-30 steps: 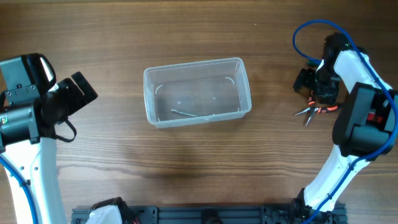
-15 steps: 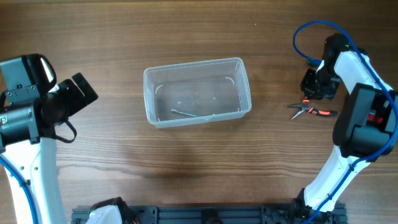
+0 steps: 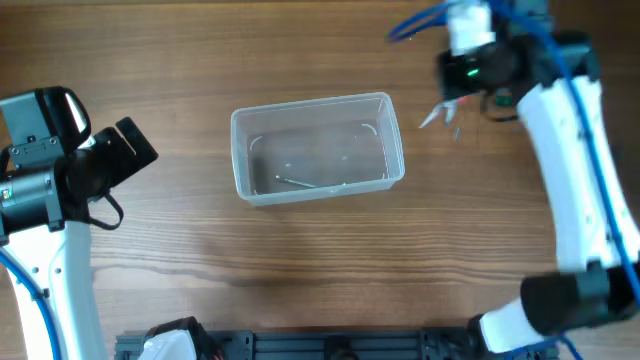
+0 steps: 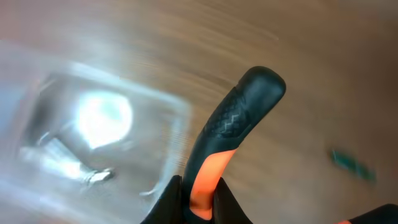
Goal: Pack container
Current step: 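Carry the orange pliers with the right gripper and release into the container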
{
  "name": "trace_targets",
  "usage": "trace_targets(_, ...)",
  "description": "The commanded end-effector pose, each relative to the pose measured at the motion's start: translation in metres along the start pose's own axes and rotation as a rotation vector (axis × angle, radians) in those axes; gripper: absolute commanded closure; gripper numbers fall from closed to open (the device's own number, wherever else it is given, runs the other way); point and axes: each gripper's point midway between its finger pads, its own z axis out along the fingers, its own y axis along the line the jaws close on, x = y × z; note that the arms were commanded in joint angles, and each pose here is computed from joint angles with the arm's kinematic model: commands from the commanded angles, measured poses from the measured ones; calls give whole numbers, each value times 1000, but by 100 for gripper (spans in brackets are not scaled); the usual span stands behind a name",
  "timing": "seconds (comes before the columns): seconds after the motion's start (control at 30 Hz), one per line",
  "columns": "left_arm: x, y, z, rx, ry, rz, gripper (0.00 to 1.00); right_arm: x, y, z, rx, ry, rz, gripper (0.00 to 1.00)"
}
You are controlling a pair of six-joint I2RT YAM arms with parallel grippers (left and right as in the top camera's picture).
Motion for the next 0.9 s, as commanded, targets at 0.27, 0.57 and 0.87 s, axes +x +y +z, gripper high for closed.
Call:
trace_targets(0.27,2,-1,-2,10,13,-4,0,50,199,66,-474,85,-1108,96)
trace_targets(0.57,2,-1,-2,10,13,-4,0,111,207,158,-642,326,-1072,96)
trace_targets(0.87,2,-1,-2,10,14,-4,0,114,208,161,-650,337,-1041,96)
